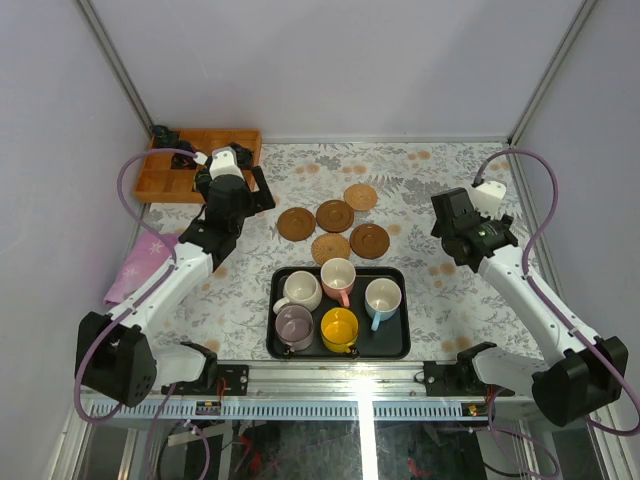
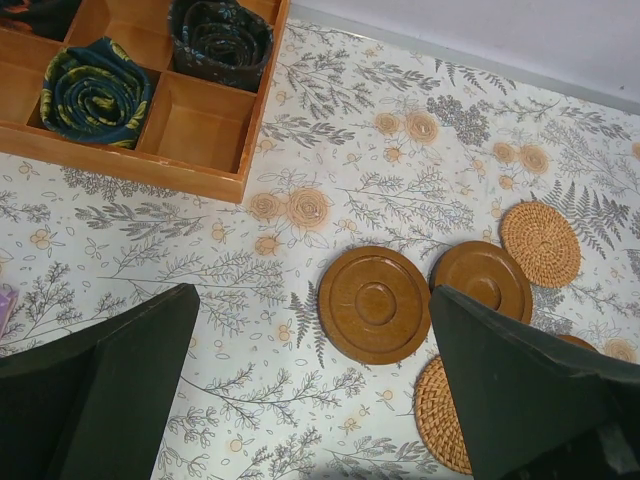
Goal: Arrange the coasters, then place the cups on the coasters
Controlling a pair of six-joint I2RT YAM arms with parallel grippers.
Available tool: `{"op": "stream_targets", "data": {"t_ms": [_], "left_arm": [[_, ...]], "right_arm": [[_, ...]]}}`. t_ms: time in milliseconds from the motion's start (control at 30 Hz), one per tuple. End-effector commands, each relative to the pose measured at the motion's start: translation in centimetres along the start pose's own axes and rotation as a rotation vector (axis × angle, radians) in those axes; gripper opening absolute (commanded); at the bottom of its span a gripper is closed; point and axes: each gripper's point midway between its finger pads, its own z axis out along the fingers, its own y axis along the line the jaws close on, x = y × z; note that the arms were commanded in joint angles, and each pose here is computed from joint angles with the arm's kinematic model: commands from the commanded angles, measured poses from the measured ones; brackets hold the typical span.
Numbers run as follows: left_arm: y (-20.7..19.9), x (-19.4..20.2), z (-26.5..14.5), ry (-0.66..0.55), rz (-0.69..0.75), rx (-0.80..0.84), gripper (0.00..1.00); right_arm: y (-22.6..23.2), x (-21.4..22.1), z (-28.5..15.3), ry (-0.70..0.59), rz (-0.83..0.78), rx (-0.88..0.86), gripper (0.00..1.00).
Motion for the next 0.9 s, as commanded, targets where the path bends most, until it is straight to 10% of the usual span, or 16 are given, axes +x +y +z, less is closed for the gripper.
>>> {"op": "stream_targets", "data": {"t_ms": [0, 867], "left_arm": [[-0.2, -1.2, 0.3, -0.03, -0.019, -0.003, 1.0], [-2.1, 4.6, 0.2, 0.011, -0.045, 0.215, 1.0]], "right_arm": [[-0.6, -0.7, 0.1, -0.021, 0.02, 0.053, 0.99], [0.1, -0.9, 0.5, -0.029, -0.049, 0.018, 0.99]]}}
